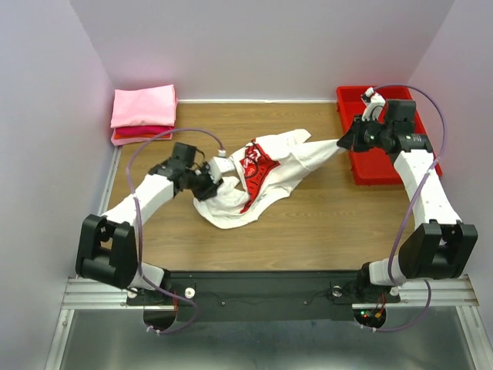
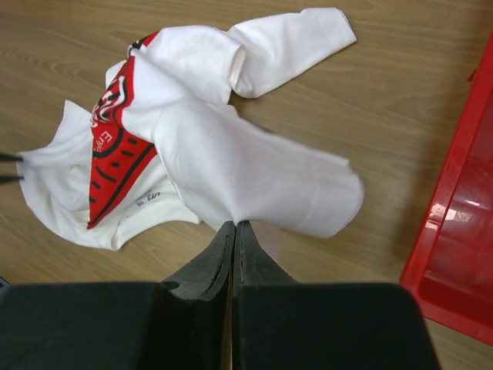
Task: Fold and stack the t-shirts
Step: Flatten the tshirt out
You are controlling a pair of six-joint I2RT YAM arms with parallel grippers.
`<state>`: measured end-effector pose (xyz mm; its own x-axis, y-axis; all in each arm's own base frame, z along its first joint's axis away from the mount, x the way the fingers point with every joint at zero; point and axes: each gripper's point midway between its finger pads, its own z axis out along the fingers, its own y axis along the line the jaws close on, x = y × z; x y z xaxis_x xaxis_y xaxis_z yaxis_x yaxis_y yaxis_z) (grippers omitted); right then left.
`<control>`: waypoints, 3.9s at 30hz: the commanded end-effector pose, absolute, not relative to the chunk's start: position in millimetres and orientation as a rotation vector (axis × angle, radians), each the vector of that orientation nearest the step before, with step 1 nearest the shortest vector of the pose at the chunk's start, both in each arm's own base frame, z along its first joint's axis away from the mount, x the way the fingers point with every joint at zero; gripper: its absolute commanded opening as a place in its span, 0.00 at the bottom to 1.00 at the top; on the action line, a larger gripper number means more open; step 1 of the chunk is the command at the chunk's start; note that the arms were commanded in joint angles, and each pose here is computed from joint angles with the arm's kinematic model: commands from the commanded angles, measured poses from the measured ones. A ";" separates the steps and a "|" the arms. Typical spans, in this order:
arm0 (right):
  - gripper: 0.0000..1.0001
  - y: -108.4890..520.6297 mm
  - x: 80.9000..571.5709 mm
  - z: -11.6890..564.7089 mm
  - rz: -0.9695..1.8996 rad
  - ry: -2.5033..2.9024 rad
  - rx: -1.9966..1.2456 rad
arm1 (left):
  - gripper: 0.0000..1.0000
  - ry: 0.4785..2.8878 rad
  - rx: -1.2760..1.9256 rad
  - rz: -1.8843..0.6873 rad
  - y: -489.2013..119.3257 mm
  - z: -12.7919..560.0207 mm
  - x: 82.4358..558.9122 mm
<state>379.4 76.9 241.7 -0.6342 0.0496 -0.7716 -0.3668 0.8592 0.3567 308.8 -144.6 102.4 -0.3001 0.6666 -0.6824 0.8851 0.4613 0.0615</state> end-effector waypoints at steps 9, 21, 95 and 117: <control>0.01 76.8 377.4 288.6 0.568 2.053 -0.247 | 0.00 2.218 1.359 -0.112 -109.6 28.7 294.3; 0.01 219.7 252.7 225.6 1.160 2.102 -0.630 | 0.10 2.210 1.124 -0.076 -15.9 99.1 391.7; 0.59 114.9 321.6 82.4 0.363 2.508 -0.532 | 0.47 2.078 1.521 -0.361 -207.0 68.6 208.0; 0.59 144.5 309.6 82.3 0.535 2.474 -0.705 | 0.00 2.031 1.537 -0.353 -228.6 85.1 226.5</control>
